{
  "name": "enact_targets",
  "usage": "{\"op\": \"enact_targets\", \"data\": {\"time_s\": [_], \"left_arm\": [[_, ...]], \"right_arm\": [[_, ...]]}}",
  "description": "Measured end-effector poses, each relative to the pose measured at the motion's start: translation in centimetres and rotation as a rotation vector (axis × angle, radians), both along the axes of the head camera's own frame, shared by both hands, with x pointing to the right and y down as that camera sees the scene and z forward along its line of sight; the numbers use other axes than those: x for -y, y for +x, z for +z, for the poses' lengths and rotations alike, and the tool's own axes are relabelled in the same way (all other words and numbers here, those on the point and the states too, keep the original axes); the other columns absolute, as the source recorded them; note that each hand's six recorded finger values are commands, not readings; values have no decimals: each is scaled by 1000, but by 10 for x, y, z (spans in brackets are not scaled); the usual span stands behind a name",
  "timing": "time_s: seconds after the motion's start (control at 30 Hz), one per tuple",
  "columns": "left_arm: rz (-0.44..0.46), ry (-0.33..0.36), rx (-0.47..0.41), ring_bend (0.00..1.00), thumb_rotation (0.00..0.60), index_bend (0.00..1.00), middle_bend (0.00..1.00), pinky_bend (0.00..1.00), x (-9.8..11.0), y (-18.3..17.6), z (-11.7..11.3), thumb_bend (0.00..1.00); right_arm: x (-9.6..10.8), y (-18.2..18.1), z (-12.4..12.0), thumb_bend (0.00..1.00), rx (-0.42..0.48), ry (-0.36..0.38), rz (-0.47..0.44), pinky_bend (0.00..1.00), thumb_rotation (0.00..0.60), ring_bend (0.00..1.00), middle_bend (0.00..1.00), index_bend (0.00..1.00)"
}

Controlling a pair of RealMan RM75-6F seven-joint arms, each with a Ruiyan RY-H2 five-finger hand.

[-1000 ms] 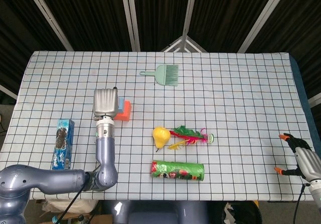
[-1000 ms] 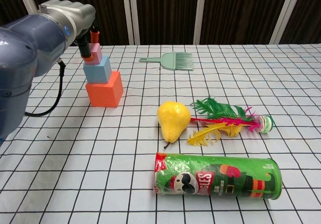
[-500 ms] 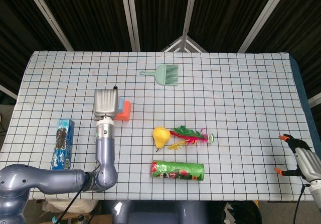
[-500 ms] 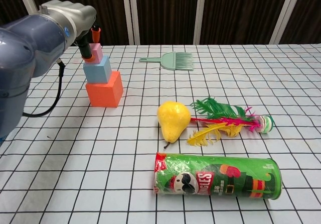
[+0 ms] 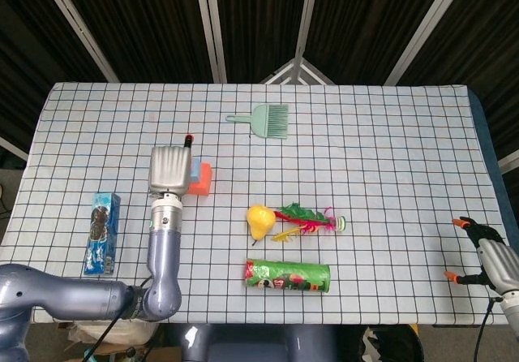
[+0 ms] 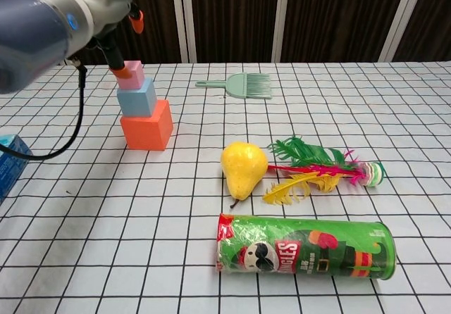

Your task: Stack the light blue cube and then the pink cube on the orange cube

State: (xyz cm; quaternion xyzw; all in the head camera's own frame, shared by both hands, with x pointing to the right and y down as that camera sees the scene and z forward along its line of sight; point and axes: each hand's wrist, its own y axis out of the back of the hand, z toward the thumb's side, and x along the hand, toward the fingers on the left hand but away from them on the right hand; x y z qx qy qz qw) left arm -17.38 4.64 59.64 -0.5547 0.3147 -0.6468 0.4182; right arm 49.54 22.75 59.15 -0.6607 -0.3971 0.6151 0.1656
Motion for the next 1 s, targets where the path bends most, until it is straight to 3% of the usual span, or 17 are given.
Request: {"op": "enact_targets", "data": {"time_s": [0.1, 0.23, 0.33, 0.37, 0.5, 0.6, 0.73, 1.0], "left_arm": [[11, 32, -70, 733, 600, 203, 861, 864, -10, -15, -30, 272], [24, 54, -186, 617, 600, 204, 733, 767, -42, -62, -71, 271], [21, 27, -250, 498, 600, 180, 599, 644, -70, -100, -85, 256], [19, 15, -267, 429, 600, 165, 526, 562, -79, -108, -87, 245], [-4, -13, -273, 178, 600, 105, 277, 272, -104, -144, -78, 220], [-2, 12, -220, 68, 600, 85, 153, 178, -115, -175, -64, 214], [39, 61, -151, 29, 600, 78, 107, 120, -131, -209, -47, 213], [96, 151, -117, 29, 600, 78, 122, 111, -159, -227, -21, 213]], "right_arm": [[0, -1, -2, 109, -1, 0, 0, 61, 600, 100, 91, 143], [-2, -4, -4, 109, -2, 0, -4, 61, 600, 100, 91, 143], [-2, -5, -7, 109, -7, -1, -4, 61, 600, 100, 91, 142], [-3, -4, -9, 110, -9, 0, -4, 61, 600, 100, 91, 143], [-3, -4, -12, 110, -22, 10, -5, 61, 600, 100, 91, 143], [-3, -4, -14, 109, -38, 16, -11, 61, 600, 100, 91, 143], [-3, -4, -15, 109, -63, 19, -18, 61, 600, 101, 91, 143], [-2, -5, -19, 109, -121, 53, -28, 61, 600, 100, 91, 143]]}}
